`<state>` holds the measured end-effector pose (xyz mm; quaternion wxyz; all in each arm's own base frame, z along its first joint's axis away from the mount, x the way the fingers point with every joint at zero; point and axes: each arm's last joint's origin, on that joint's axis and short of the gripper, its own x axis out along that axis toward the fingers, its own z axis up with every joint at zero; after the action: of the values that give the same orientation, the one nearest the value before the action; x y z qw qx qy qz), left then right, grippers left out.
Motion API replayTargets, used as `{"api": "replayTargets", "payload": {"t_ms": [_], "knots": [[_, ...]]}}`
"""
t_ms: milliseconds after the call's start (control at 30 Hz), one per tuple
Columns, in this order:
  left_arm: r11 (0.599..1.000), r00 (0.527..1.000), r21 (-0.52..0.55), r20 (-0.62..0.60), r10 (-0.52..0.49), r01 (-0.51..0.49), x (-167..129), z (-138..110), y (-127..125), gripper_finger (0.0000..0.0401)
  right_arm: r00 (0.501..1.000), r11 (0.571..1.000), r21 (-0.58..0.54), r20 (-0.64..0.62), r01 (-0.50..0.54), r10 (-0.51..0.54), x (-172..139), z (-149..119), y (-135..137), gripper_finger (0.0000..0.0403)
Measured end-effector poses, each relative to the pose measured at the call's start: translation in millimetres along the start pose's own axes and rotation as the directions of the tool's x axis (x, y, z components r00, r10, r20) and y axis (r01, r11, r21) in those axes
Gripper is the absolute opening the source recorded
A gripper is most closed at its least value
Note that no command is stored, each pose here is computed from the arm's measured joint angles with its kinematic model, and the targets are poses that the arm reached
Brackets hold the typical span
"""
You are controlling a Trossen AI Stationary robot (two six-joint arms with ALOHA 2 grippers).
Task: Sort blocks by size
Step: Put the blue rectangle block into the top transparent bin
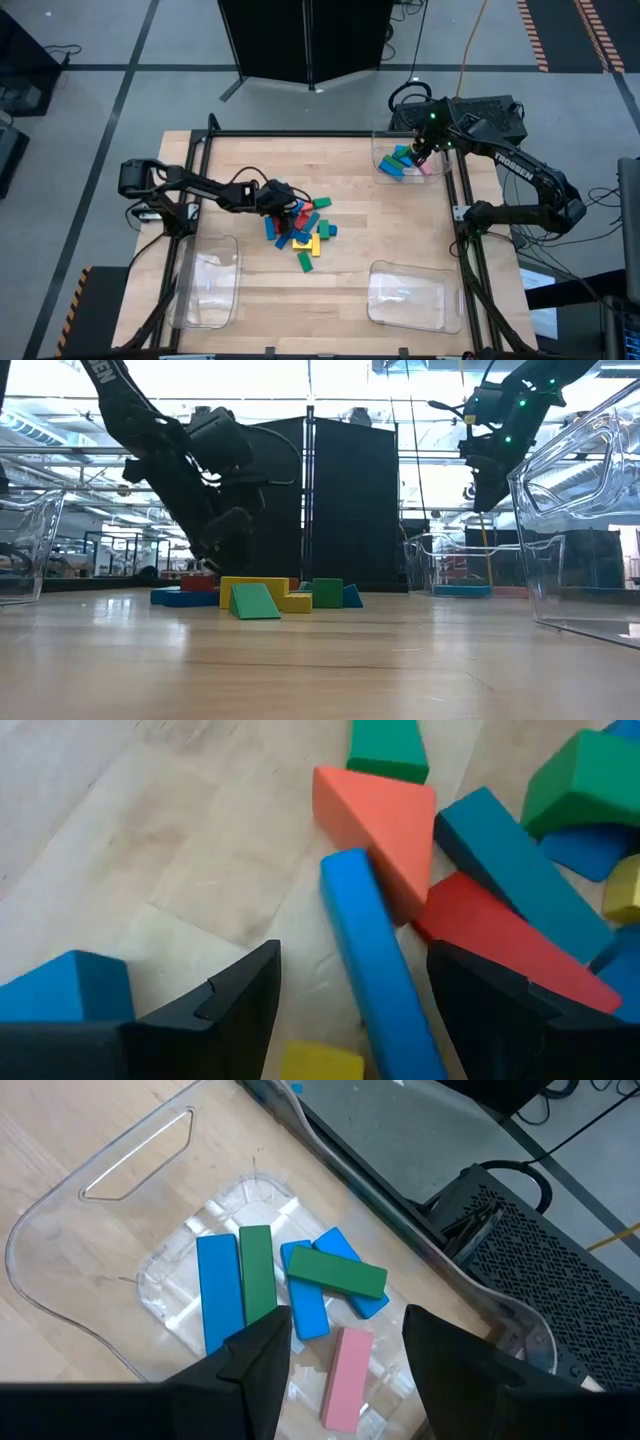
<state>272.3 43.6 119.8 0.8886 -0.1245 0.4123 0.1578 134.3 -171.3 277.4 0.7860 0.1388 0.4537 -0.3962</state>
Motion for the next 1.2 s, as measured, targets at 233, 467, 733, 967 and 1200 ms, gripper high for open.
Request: {"api": "replayTargets", "payload": {"t_ms": [233, 467, 733, 967, 1200], "knots": [[0.999, 0.998, 0.025, -0.054, 0.024, -0.023, 1, -6, 1, 0.025, 1.0, 1.0, 0.0, -0.003, 0.0, 0.0, 0, 0, 0, 0.0187], [0.999, 0.998, 0.034, -0.06, 0.027, -0.025, 1, -6, 1, 0.0208, 1.0, 1.0, 0.018, -0.004, 0.0, 0.0, 0, 0, 0, 0.0187], [0.995, 0.998, 0.097, -0.061, 0.024, -0.018, 1, -6, 1, 0.009, 1.0, 1.0, -0.015, 0.001, -0.023, 0.023, -1, 0, 9, 0.0187], [0.986, 0.999, 0.168, -0.047, 0.028, -0.019, 1, -5, 1, 0.0048, 0.998, 0.998, -0.021, 0.021, -0.056, 0.057, -3, 3, 22, 0.0187], [0.974, 0.999, 0.223, -0.011, 0.05, -0.047, 2, -1, 5, 0.005, 0.967, 0.988, -0.067, 0.21, -0.136, 0.147, -1, 17, 37, 0.0187]]}}
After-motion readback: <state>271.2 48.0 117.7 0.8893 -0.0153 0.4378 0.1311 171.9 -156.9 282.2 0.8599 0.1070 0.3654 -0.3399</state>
